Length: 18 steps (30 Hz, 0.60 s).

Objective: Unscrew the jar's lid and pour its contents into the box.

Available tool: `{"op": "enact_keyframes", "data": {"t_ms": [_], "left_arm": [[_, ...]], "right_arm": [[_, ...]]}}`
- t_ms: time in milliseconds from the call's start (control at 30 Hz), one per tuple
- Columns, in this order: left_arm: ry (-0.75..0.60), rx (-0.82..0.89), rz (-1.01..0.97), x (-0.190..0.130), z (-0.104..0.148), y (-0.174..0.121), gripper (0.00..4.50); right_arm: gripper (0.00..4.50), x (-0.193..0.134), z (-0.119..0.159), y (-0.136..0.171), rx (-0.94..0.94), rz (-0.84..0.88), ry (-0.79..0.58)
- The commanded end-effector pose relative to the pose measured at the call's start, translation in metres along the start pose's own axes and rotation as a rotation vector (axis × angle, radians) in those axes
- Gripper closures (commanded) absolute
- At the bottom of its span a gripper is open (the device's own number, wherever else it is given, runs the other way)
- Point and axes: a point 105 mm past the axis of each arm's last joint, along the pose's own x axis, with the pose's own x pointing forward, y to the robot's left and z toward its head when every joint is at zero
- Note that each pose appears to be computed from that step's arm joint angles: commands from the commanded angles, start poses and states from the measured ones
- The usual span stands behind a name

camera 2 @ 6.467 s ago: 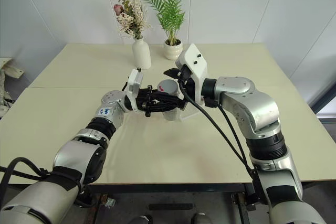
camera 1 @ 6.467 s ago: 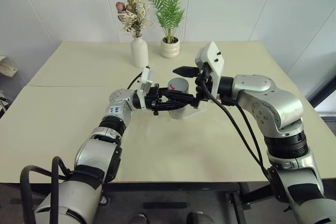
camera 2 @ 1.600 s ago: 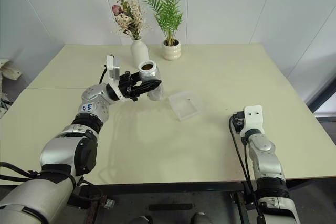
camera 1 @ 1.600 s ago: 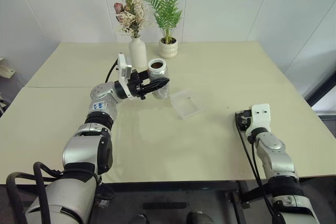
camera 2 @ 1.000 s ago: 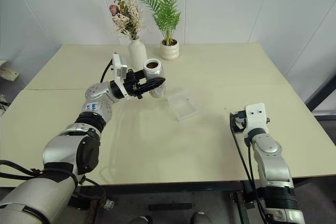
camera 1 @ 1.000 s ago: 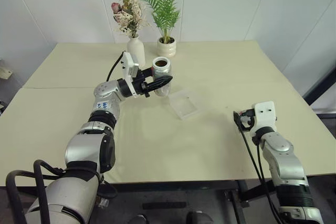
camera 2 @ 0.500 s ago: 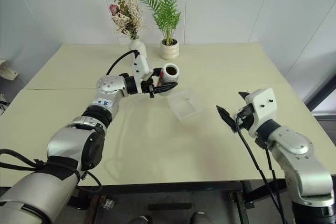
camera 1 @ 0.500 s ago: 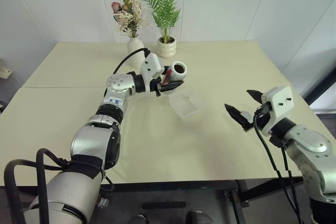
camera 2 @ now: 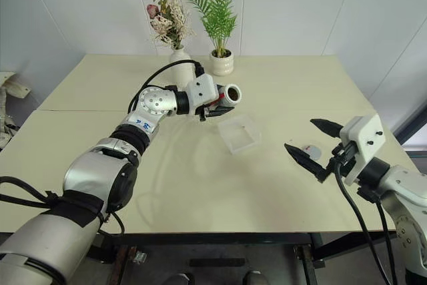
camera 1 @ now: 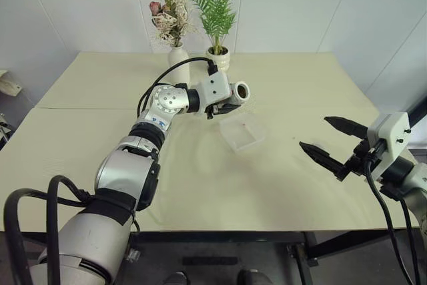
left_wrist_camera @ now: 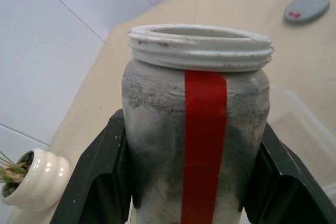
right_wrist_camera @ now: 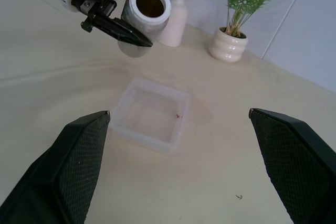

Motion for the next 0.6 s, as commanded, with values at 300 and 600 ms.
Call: {"op": "enact_keyframes", "data": {"t_ms": [300,600], "left_arm": [[0.158,0.407,0.025,0.013,0.008,0.010,2.32],[0.205,0.615,0.040,0.021,0.014,0.013,2.32]], "right_arm": [[0.02,-0.008,0.009,0.005,-0.039,-0.085,-0.031],[0.02,-0.009,0.008,0.004,-0.045,-0.108,-0.021]]}}
